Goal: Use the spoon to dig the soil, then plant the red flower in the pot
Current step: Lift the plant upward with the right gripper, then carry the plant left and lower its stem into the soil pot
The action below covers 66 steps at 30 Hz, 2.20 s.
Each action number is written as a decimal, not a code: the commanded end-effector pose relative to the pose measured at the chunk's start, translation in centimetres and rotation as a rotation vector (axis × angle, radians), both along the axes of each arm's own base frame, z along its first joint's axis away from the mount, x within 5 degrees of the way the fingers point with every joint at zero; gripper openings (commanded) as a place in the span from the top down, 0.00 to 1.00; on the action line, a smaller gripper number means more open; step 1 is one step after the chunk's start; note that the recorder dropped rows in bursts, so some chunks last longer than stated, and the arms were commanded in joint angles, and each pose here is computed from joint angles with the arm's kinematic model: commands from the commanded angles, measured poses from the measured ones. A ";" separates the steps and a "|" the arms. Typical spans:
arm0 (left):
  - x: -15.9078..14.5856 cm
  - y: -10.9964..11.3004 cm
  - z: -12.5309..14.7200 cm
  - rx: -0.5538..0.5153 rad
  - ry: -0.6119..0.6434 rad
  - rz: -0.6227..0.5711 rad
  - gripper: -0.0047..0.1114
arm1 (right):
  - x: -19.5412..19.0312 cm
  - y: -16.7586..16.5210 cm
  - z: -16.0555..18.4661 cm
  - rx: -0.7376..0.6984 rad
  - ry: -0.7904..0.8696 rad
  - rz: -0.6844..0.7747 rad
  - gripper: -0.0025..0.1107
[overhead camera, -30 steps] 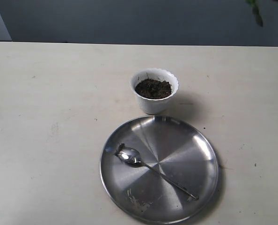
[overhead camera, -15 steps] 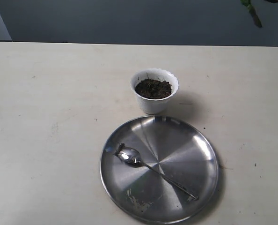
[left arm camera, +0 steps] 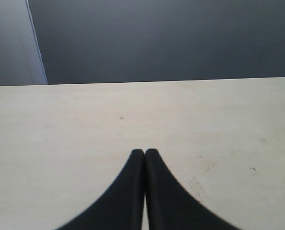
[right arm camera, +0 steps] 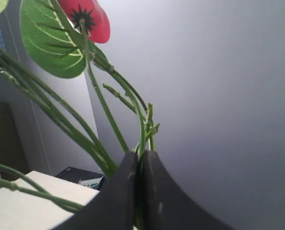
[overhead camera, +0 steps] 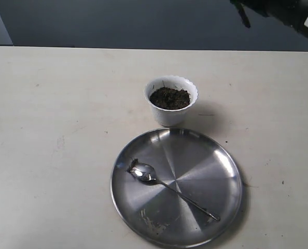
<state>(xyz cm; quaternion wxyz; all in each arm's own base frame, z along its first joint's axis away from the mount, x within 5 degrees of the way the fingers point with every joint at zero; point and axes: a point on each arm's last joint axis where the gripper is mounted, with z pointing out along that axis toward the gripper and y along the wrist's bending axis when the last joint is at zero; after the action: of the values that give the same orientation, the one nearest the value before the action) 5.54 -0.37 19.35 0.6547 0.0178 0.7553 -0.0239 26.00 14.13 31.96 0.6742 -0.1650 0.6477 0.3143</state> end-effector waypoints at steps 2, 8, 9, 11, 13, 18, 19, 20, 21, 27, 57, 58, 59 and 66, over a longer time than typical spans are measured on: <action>0.0 0.0 0.0 -0.002 -0.011 -0.002 0.96 | -0.4 0.0 -3.8 0.099 -0.107 0.019 0.98; 0.0 0.0 0.0 -0.002 -0.011 -0.002 0.96 | -0.1 0.9 -6.0 0.082 -0.082 0.103 0.98; 0.0 0.0 0.0 -0.002 -0.011 -0.002 0.96 | -0.2 1.0 -6.3 0.083 -0.076 0.106 0.98; 0.0 0.0 0.0 -0.002 -0.011 -0.002 0.96 | -0.3 1.0 -7.3 0.088 -0.065 0.112 0.98; 0.0 0.0 0.0 -0.002 -0.011 -0.002 0.96 | -0.3 0.5 -8.4 0.111 -0.050 0.070 0.98; 0.0 0.0 0.0 -0.002 -0.011 -0.002 0.96 | -0.3 0.4 -12.6 0.071 0.071 0.058 0.98; 0.0 0.0 0.0 -0.002 -0.011 -0.002 0.96 | -0.3 0.6 -13.1 0.069 0.095 0.070 0.98; 0.0 0.0 0.0 -0.002 -0.011 -0.002 0.96 | -0.2 0.7 -13.6 0.080 0.128 0.079 0.98; 0.0 0.0 0.0 -0.002 -0.011 -0.002 0.96 | 0.1 0.8 -13.9 0.106 0.157 0.082 0.98; 0.0 0.0 0.0 -0.002 -0.011 -0.002 0.96 | 1.9 0.9 -12.6 0.271 0.197 0.033 0.98; 0.0 0.0 0.0 -0.002 -0.011 -0.002 0.96 | 6.6 8.8 -18.5 0.323 0.274 0.008 0.98; 0.0 0.0 0.0 -0.002 -0.011 -0.002 0.96 | 6.6 8.8 -19.0 0.316 0.283 0.005 0.98; 0.0 0.0 0.0 -0.002 -0.011 -0.002 0.96 | 6.6 8.8 -19.2 0.311 0.288 0.008 0.98; 0.0 0.0 0.0 -0.002 -0.011 -0.002 0.96 | 6.6 8.8 -20.9 0.291 0.322 -0.004 0.98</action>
<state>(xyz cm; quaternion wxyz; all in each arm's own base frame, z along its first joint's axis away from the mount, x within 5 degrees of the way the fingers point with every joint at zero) 5.54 -0.37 19.35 0.6547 0.0178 0.7553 -0.0239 32.46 22.92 10.98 0.5736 -0.0149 0.7011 0.4233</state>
